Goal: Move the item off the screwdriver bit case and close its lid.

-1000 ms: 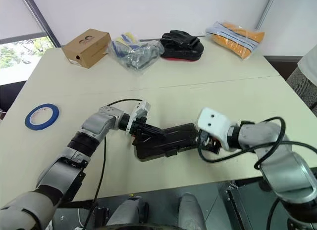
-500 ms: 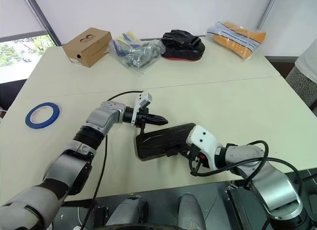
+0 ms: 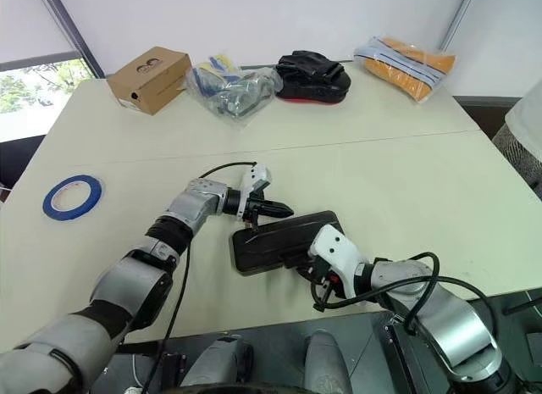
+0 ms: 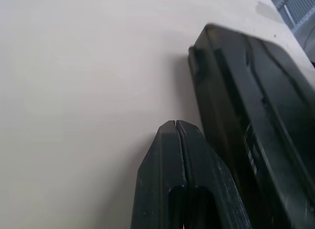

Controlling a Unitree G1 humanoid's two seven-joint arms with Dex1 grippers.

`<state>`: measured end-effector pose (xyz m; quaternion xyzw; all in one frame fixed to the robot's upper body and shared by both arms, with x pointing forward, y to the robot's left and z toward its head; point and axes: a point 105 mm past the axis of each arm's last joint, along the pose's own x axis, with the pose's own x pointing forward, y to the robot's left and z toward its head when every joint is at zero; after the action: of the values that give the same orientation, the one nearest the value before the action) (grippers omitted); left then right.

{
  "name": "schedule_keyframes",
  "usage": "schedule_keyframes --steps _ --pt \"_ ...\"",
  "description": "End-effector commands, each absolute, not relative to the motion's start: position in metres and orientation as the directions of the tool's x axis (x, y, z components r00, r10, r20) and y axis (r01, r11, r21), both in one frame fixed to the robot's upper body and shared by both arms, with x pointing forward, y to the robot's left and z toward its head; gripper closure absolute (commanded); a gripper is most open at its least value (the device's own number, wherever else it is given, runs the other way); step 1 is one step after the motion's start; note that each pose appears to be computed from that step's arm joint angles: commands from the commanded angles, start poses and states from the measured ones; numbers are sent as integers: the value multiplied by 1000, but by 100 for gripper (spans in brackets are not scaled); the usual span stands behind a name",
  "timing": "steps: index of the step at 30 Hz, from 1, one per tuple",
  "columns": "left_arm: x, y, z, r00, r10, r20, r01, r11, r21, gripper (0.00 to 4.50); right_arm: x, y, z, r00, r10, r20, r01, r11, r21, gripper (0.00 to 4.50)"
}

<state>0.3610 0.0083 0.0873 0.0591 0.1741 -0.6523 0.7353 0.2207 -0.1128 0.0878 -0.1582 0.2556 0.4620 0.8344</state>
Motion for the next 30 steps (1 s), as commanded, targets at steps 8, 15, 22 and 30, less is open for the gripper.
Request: schedule_keyframes --steps 8,15,22,30 --pt "351 4 80 41 -935 -353 990 86 -112 450 244 -120 85 554 628 -547 -789 605 -107 447" --pt "343 3 68 13 -928 -372 989 66 -129 450 251 -118 84 580 622 -526 -772 626 -111 447" --pt "336 -2 61 -8 -924 -382 989 48 -138 450 261 -112 91 613 628 -479 -751 652 -105 447" --pt "336 -3 62 -3 -929 -370 988 55 -147 450 262 -106 92 608 636 -475 -755 648 -99 447"
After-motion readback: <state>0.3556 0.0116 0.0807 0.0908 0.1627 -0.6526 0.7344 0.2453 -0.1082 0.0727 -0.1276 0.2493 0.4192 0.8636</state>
